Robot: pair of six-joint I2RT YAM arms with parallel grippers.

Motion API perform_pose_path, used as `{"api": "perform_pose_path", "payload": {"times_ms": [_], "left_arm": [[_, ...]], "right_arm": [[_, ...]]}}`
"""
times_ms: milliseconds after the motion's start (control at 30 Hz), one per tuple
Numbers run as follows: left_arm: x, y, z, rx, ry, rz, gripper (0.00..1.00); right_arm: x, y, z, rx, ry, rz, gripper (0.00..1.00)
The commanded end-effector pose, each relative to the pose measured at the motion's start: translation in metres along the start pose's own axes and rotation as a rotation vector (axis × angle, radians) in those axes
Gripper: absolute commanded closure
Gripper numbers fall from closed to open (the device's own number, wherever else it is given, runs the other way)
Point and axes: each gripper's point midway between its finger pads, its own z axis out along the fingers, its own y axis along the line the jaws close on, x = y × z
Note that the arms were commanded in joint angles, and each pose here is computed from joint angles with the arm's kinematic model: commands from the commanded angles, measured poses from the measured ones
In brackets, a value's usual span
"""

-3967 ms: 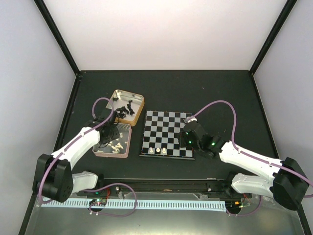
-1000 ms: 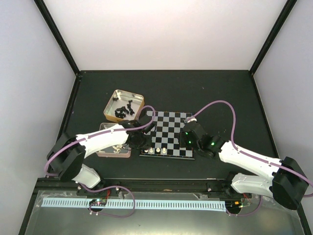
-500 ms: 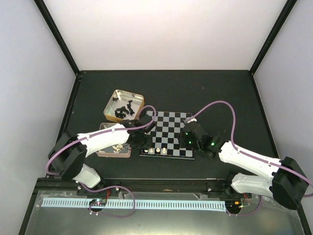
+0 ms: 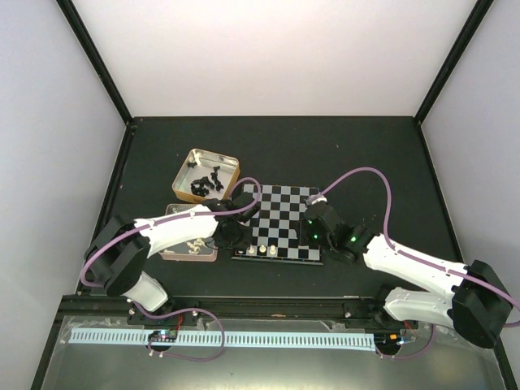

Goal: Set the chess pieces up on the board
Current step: Place the chess piece on the chessboard, then pick up the chess piece from the storage box.

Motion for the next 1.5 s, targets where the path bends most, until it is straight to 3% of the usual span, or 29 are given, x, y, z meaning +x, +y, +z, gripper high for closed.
{"api": "perform_pose_path", "payload": {"times_ms": [0,233,467,700,967,1200,1467], "left_arm": [[-0.006,-0.002,-0.006,-0.022,-0.013,0.013,0.80],[-0.013,-0.014,-0.015,0.030,-0.039,0.032,0.73],[-0.037,-0.009,-0.043,0.030,-0.155,-0.012,0.60],[-0.067,0.041,-0.074,-0.021,-0.358,-0.199,0.52],[-0.067,0.113,-0.061,-0.043,-0.389,-0.410,0.47],[-0.065,0.139,-0.040,-0.081,-0.327,-0.458,0.46],[-0.062,0.151,-0.021,-0.102,-0.236,-0.469,0.62]], "right_arm": [[-0.005,-0.002,0.001,0.006,-0.028,0.014,0.73],[-0.005,-0.002,0.000,0.004,-0.030,0.015,0.73],[-0.007,-0.002,-0.003,0.006,-0.041,0.017,0.73],[-0.006,-0.003,-0.002,0.009,-0.040,0.015,0.73],[-0.005,-0.004,-0.001,0.013,-0.035,0.013,0.73],[-0.005,-0.004,0.000,0.017,-0.031,0.011,0.73],[-0.006,-0.004,-0.001,0.018,-0.036,0.013,0.73]]}}
